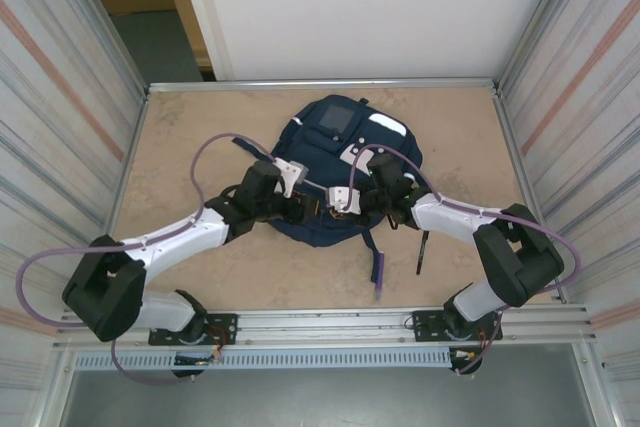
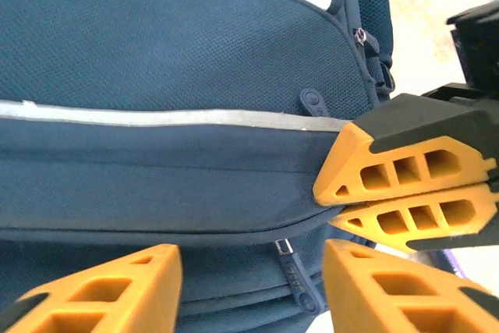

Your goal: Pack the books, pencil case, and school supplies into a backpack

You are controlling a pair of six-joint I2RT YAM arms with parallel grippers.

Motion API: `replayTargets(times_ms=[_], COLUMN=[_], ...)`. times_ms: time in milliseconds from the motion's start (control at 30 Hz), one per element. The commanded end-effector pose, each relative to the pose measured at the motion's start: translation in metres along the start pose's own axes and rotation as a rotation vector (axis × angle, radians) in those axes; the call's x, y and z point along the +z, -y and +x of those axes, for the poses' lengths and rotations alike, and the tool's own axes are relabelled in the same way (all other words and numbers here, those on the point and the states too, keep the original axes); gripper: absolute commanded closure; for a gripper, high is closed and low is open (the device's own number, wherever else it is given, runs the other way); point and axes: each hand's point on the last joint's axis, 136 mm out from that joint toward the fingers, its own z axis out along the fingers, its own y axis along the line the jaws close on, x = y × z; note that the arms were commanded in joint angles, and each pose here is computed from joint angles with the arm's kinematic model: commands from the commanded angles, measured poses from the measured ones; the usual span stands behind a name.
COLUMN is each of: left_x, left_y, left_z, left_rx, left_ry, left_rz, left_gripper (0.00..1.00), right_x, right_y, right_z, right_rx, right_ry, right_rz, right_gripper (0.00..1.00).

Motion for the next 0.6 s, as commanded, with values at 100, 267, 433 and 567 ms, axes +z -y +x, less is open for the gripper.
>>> replayTargets(times_ms=[100, 267, 433, 567], left_x=[0.021, 0.039, 0.042, 0.047], left_y=[0.037, 0.007, -0.005, 0.007], left_z=[0.015, 0.031, 0.031, 0.028], left_rx=[-0.006, -0.091, -0.079, -0.026], left_ry=[-0.11, -0.17, -0.169, -0.172], left_rz=[0.096, -0.074, -0.137, -0.068], left_gripper=[0.42, 0.45, 0.55, 0.78], right_x=[-0.006, -0.009, -0.012, -0.015], right_y=[0.008, 0.006, 0.007, 0.011], right_z=[-0.014, -0.012, -0.016, -0.021], right_rx=[-0.036, -0.024, -0.026, -0.034], right_ry=[0.057, 0.072, 0.094, 0.104], right_rz=[0.021, 0.018, 0.029, 0.042], right_gripper=[1.0, 1.0, 1.0, 1.0])
